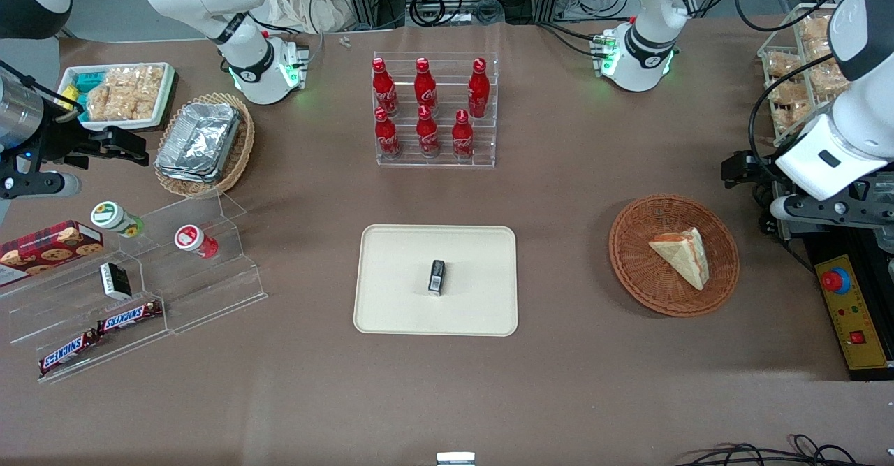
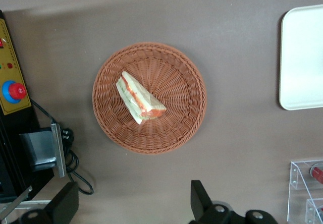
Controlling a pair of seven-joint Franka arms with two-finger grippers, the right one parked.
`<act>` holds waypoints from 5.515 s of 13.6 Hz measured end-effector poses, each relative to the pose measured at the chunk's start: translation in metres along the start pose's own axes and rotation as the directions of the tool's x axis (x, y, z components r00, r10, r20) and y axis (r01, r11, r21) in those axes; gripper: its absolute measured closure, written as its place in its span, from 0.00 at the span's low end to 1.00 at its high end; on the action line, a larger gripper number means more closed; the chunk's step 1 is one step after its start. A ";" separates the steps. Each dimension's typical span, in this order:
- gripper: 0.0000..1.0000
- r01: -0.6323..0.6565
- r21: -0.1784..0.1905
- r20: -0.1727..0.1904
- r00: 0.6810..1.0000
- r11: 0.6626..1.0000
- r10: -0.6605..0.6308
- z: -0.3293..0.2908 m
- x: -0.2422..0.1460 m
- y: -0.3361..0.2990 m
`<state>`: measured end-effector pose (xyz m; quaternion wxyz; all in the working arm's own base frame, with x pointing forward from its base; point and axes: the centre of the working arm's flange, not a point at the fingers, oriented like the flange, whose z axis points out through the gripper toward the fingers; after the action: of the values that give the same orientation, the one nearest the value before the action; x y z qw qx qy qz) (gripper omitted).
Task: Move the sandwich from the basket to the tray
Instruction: 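Move the left gripper over the triangular sandwich in the wicker basket, then lower the left gripper and close it on the sandwich, then lift the sandwich up out of the basket with the left gripper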
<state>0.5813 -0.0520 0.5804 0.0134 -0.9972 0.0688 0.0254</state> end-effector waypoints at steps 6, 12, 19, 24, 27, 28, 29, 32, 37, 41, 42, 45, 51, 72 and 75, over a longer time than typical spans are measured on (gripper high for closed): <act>0.00 0.007 -0.002 -0.004 1.000 1.000 -0.007 -0.002 0.007 -0.001; 0.00 0.274 0.004 0.035 0.961 0.962 -0.274 0.034 0.017 -0.011; 0.00 0.641 0.014 0.030 0.767 0.767 -0.641 0.133 0.016 -0.029; 0.00 0.722 -0.002 0.012 0.692 0.692 -0.722 0.207 0.005 -0.025; 0.00 0.741 -0.011 0.003 0.672 0.672 -0.741 0.238 -0.001 -0.037; 0.00 0.746 -0.015 -0.002 0.665 0.665 -0.747 0.248 -0.003 -0.042; 0.00 0.751 -0.018 -0.005 0.660 0.660 -0.751 0.258 -0.005 -0.045; 0.00 0.771 -0.020 -0.005 0.637 0.637 -0.771 0.285 -0.005 -0.048; 0.00 0.777 -0.019 -0.001 0.629 0.629 -0.777 0.311 -0.007 -0.046; 0.00 0.778 -0.006 0.015 0.628 0.628 -0.778 0.336 -0.011 -0.045; 0.09 0.781 -0.005 0.016 0.624 0.624 -0.781 0.338 -0.011 -0.044; 0.42 0.801 -0.013 0.009 0.599 0.599 -0.801 0.338 -0.009 -0.044; 0.68 0.814 -0.038 -0.014 0.579 0.580 -0.815 0.326 0.002 -0.043; 0.81 0.469 -0.013 0.047 0.882 0.883 -0.468 0.027 0.047 0.075; 0.81 0.386 -0.028 0.080 0.920 0.922 -0.383 0.041 0.049 0.126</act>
<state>0.6100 -0.1820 0.5338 -0.0008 -0.9898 -0.1293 0.0600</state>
